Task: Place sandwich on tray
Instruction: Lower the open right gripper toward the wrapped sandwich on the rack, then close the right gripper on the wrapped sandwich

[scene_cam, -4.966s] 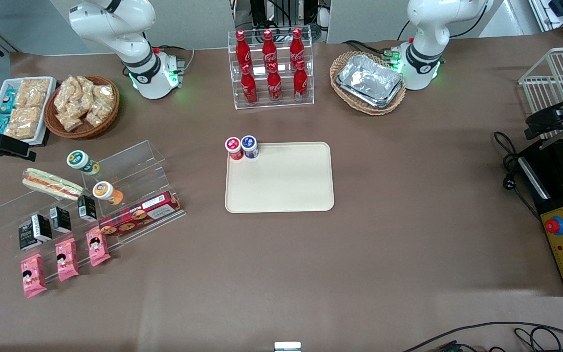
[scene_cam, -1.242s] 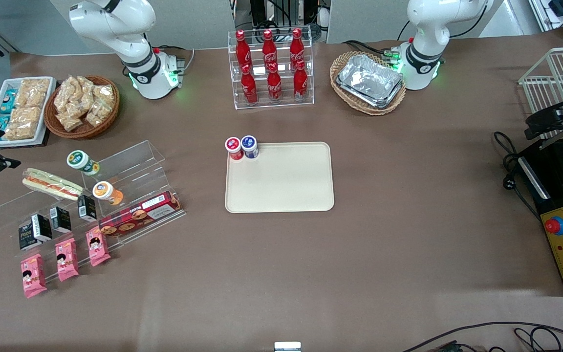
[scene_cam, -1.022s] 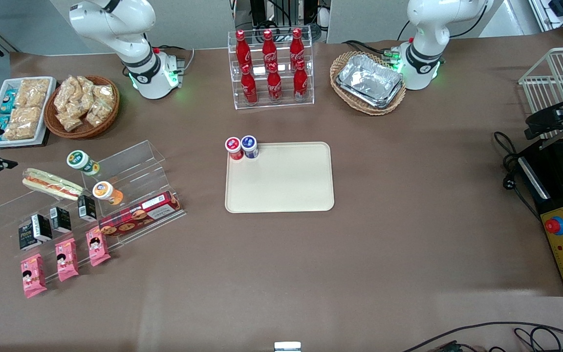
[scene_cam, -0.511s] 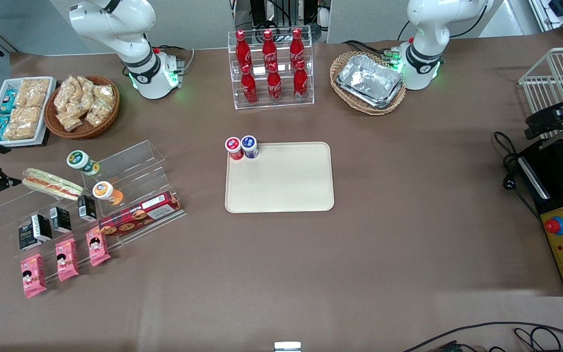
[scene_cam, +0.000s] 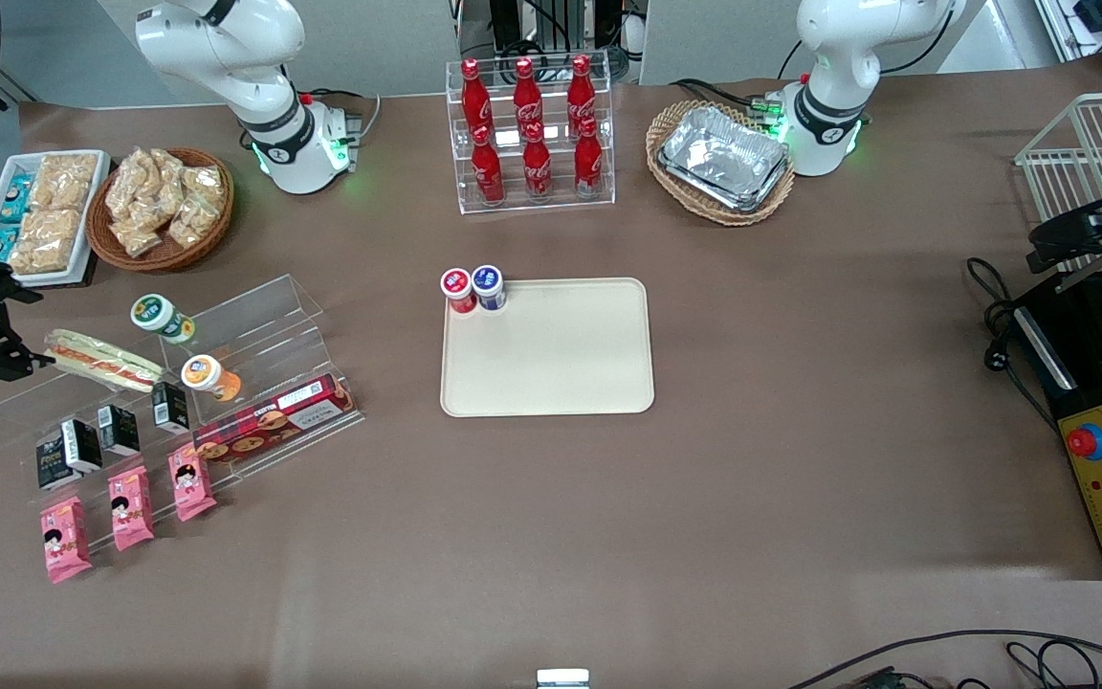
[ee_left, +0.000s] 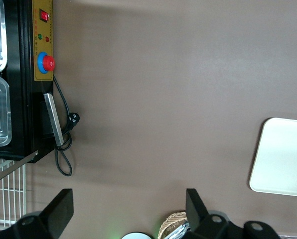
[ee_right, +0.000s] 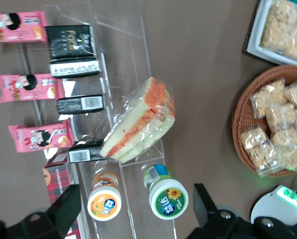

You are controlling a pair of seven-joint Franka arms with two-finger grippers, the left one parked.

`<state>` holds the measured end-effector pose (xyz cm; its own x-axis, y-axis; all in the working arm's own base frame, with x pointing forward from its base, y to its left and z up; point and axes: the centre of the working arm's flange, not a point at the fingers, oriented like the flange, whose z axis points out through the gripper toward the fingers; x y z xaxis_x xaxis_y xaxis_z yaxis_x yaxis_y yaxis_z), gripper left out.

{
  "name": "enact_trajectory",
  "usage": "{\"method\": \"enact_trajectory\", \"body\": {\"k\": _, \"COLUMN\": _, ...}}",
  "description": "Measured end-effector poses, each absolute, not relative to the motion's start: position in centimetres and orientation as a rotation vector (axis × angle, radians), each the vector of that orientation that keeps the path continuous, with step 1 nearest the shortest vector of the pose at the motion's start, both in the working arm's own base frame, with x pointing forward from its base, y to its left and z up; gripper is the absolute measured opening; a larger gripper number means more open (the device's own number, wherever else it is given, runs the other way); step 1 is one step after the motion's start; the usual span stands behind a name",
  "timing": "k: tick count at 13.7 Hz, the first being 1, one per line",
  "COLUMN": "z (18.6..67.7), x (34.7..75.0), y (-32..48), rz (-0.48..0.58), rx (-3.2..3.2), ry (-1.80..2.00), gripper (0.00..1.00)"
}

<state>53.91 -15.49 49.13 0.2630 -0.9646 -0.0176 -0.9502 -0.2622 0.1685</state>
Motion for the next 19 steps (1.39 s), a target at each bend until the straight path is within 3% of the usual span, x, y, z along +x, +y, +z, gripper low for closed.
{"method": "enact_trajectory", "body": {"k": 8, "z": 45.6, "x": 53.4, "y": -17.4, "rz": -0.18, "rx": 2.3, "ry": -1.926, "gripper": 1.0}}
{"method": "enact_trajectory", "body": {"k": 15, "z": 41.1, "x": 52.8, "y": -20.0, "rz": -0.071, "rx": 2.214, "ry": -2.064, "gripper": 1.0}}
{"method": "enact_trajectory", "body": {"k": 19, "z": 39.9, "x": 52.7, "y": -19.3, "rz": -0.07, "rx": 2.183, "ry": -2.094, "gripper": 1.0}}
